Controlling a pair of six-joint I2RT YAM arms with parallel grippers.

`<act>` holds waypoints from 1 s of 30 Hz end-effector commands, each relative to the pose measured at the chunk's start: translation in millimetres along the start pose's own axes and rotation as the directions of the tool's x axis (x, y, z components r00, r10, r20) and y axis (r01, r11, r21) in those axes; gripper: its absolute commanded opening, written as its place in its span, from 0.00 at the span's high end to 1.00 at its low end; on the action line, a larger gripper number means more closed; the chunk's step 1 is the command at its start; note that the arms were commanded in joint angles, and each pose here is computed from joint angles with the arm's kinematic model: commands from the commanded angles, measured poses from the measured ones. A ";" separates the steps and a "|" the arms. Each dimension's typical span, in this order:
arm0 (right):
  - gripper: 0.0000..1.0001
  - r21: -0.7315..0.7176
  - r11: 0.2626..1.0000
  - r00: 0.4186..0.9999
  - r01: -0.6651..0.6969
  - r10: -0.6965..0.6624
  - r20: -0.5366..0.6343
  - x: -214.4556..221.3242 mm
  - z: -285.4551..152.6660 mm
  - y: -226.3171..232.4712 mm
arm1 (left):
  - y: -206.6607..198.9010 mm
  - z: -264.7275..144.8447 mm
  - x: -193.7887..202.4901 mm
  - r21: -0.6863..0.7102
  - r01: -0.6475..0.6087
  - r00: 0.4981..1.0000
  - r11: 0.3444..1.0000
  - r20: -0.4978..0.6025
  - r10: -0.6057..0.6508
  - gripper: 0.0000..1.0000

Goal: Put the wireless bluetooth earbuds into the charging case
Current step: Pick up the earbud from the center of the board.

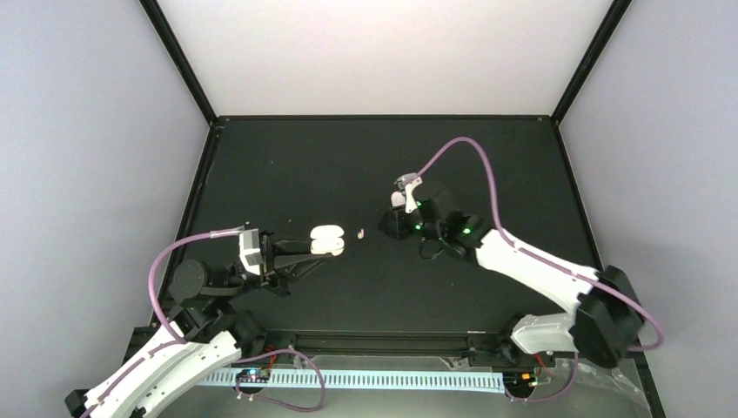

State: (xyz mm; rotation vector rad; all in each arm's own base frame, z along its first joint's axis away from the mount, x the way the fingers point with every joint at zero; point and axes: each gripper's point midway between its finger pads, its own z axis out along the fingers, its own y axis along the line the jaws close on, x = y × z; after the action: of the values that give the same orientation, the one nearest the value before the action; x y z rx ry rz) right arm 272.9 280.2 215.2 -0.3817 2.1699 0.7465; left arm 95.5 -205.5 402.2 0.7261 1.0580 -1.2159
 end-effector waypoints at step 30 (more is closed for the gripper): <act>0.44 -0.016 0.965 0.917 -0.261 0.243 -0.316 64.2 108.5 -27.3 | -12.1 -46.1 7.5 -0.066 -0.067 0.998 0.996 -0.019 0.066 0.98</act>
State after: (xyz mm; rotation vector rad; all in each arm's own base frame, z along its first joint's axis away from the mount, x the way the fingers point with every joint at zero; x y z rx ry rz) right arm 308.1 343.7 65.4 -0.3384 2.5722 0.8448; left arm 77.4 -178.0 380.8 0.7270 1.0745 -1.1259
